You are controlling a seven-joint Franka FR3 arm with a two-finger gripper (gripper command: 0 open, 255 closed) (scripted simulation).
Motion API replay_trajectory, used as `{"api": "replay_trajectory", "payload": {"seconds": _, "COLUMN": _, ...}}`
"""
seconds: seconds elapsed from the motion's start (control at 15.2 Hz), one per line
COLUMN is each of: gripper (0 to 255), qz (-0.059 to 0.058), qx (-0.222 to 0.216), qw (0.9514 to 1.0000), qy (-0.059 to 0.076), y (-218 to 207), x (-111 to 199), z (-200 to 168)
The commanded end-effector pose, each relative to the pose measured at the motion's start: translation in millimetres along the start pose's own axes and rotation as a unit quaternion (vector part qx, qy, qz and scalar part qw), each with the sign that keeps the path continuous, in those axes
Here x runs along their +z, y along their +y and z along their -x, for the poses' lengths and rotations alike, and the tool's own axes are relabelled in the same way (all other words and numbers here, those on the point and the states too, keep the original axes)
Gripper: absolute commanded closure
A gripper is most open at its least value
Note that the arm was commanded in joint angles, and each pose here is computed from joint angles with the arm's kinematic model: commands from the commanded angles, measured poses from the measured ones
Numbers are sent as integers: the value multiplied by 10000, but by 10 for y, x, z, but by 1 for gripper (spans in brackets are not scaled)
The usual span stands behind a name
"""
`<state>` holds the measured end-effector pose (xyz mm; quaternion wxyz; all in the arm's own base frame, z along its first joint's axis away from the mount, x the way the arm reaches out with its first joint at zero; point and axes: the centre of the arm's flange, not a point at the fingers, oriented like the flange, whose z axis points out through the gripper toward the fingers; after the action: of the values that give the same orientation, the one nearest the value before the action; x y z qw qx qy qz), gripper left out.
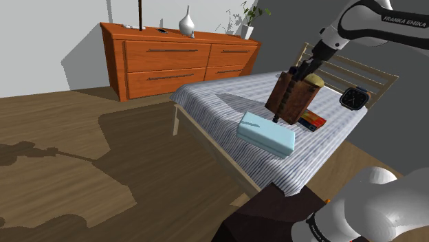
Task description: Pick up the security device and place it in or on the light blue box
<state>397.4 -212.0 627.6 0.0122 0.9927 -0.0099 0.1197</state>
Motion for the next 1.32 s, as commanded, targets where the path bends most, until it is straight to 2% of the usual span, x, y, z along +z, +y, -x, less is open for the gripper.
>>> {"api": "replay_trajectory", "payload": {"seconds": 0.0, "gripper": 255, "qz": 0, "qx": -1, "qw": 10000, "qy": 3, "y": -2, "x": 103, "z": 29}}
{"api": "replay_trajectory", "payload": {"seconds": 0.4, "gripper": 255, "qz": 0, "qx": -1, "qw": 10000, "qy": 3, "y": -9, "x": 425, "z": 108}}
{"api": "replay_trajectory", "payload": {"seconds": 0.92, "gripper": 255, "qz": 0, "qx": -1, "qw": 10000, "qy": 3, "y": -9, "x": 425, "z": 108}}
{"api": "replay_trajectory", "payload": {"seconds": 0.99, "gripper": 0, "qz": 0, "qx": -1, "qw": 10000, "qy": 3, "y": -9, "x": 425, "z": 108}}
{"api": "replay_trajectory", "payload": {"seconds": 1.25, "gripper": 0, "qz": 0, "qx": -1, "qw": 10000, "qy": 3, "y": -9, "x": 425, "z": 108}}
